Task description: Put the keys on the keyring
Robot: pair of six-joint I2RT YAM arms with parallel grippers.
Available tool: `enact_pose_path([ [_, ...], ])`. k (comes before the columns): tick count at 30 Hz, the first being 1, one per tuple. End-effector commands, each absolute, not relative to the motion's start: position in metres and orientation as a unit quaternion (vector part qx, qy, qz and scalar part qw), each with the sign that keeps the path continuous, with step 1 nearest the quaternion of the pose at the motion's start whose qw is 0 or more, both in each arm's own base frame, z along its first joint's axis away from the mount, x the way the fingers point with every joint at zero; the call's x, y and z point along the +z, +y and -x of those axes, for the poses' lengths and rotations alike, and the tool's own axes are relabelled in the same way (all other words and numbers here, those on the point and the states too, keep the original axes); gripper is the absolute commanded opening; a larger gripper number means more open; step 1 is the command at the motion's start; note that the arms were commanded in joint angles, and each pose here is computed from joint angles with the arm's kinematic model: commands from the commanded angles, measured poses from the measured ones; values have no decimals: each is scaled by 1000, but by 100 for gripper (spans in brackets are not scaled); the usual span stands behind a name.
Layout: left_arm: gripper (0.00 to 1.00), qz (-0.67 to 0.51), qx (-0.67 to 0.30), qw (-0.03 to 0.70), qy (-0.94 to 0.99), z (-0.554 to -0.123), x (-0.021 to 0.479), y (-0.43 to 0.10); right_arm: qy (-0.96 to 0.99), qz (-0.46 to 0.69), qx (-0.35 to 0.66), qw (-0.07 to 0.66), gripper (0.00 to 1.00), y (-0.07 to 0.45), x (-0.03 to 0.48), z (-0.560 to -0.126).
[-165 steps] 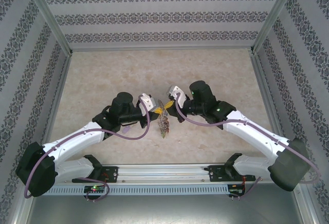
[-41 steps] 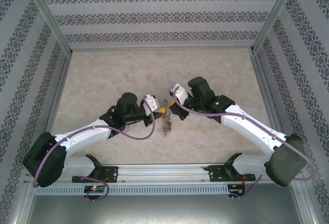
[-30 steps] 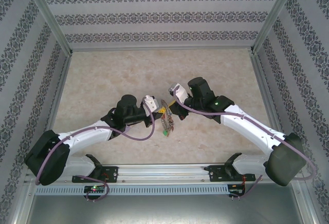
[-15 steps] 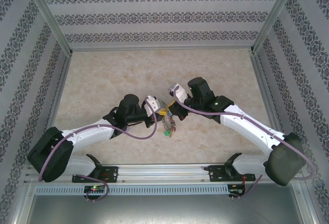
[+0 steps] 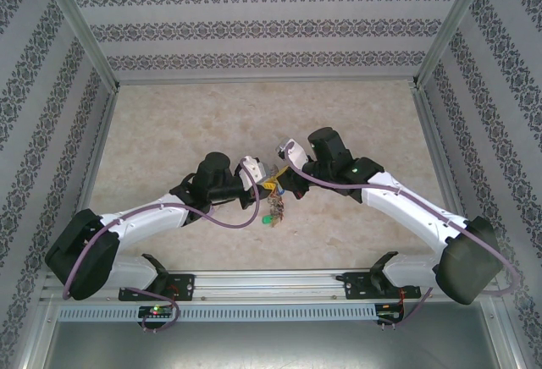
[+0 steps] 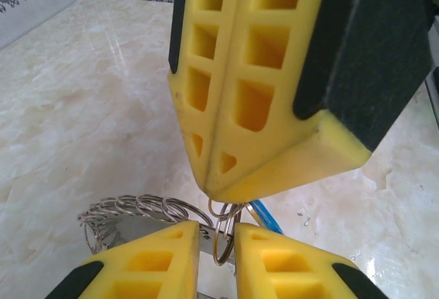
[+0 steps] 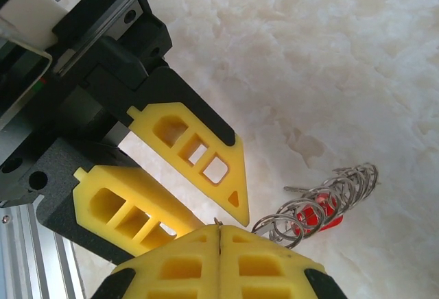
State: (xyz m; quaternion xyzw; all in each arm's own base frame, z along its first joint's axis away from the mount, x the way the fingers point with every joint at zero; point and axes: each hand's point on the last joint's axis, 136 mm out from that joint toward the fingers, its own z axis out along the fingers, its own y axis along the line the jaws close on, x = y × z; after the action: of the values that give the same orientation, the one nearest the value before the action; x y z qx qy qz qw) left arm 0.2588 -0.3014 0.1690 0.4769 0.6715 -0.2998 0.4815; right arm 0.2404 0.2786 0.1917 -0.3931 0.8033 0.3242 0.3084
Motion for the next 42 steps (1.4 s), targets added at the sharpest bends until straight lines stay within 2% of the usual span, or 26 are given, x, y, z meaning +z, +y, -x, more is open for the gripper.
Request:
enact_pose_path([
  [1, 20, -497, -306, 478, 656, -254, 176, -309, 776, 411, 345, 332, 0, 290, 211, -241],
  [8, 14, -505, -302, 467, 660, -254, 171, -311, 775, 413, 346, 331, 0, 291, 213, -240],
  [12, 1, -506, -300, 467, 660, -254, 170, -311, 777, 412, 342, 330, 0, 290, 211, -240],
  [13, 0, -505, -300, 468, 661, -254, 170, -311, 780, 411, 338, 330, 0, 289, 210, -240],
  [26, 0, -474, -318, 504, 649, -253, 177, -309, 833, 337, 317, 302, 0, 257, 173, -253],
  [40, 0, -464, -318, 505, 654, -255, 166, -311, 821, 342, 342, 304, 0, 268, 182, -253],
  [42, 6, -472, -315, 496, 657, -254, 163, -312, 812, 350, 352, 306, 0, 273, 190, -250],
])
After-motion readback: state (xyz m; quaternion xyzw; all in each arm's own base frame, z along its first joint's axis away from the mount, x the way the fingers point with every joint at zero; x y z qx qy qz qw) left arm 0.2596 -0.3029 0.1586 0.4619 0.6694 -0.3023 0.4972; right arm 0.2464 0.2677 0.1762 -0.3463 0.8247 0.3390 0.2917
